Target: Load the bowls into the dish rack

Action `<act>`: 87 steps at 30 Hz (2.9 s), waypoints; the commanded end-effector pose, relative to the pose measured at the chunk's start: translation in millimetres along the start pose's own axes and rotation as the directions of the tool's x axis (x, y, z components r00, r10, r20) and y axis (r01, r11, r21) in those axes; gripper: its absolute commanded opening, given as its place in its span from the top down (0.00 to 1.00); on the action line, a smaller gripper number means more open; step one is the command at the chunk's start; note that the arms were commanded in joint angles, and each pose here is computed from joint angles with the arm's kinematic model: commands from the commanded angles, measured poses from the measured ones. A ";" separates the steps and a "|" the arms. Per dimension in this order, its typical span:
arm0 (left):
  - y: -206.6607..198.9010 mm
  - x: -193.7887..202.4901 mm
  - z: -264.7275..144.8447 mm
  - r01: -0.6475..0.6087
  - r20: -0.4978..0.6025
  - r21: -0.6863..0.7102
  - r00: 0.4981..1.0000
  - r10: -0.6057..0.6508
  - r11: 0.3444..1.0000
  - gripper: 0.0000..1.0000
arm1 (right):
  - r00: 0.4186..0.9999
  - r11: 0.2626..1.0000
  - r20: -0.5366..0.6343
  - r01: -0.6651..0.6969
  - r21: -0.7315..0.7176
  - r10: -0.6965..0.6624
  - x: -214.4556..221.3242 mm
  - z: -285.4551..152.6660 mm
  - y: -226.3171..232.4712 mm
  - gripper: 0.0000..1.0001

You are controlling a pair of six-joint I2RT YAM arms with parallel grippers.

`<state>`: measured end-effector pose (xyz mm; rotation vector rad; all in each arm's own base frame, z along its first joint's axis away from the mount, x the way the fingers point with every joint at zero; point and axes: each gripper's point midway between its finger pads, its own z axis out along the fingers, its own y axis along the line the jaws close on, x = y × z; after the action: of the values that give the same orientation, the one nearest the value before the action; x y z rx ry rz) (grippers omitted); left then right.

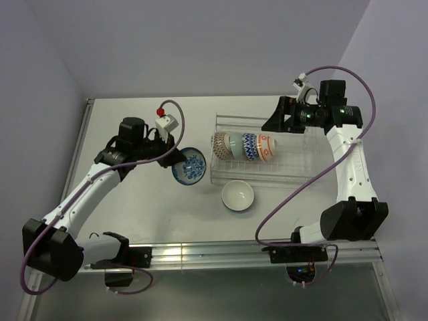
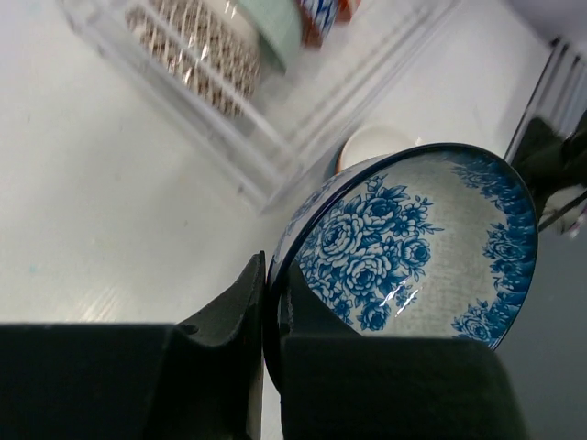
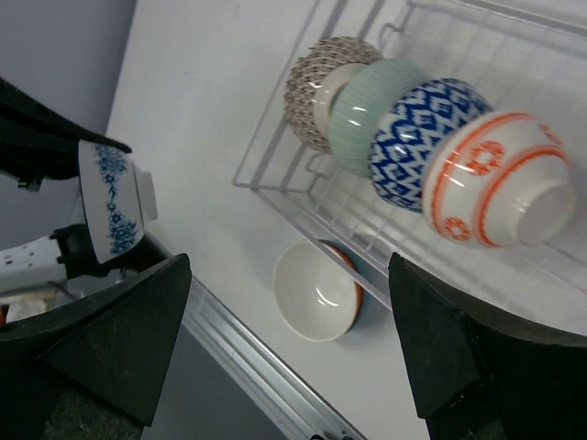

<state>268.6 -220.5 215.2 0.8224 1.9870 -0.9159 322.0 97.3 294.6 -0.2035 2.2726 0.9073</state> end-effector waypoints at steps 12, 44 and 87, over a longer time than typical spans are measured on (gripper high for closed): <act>-39.1 -111.4 32.1 0.081 0.297 0.088 0.949 -0.104 0.993 1.00 | 1.000 0.939 -0.007 0.015 -0.345 -0.019 -2.7 40.4 99.4 0.09; -38.7 -132.7 31.6 0.221 0.350 0.196 0.894 -0.279 0.955 1.00 | 0.954 0.806 -0.297 -0.201 -0.557 0.032 48.1 69.3 168.1 0.18; -6.2 -105.5 12.6 0.236 0.263 0.056 0.934 -0.243 0.970 0.00 | 0.978 0.978 -0.005 -0.206 -0.013 0.206 18.9 -29.6 -66.1 1.00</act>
<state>323.5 -260.2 267.8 0.3936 1.9596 -1.1333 327.7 51.5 269.9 0.1154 2.2434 1.1890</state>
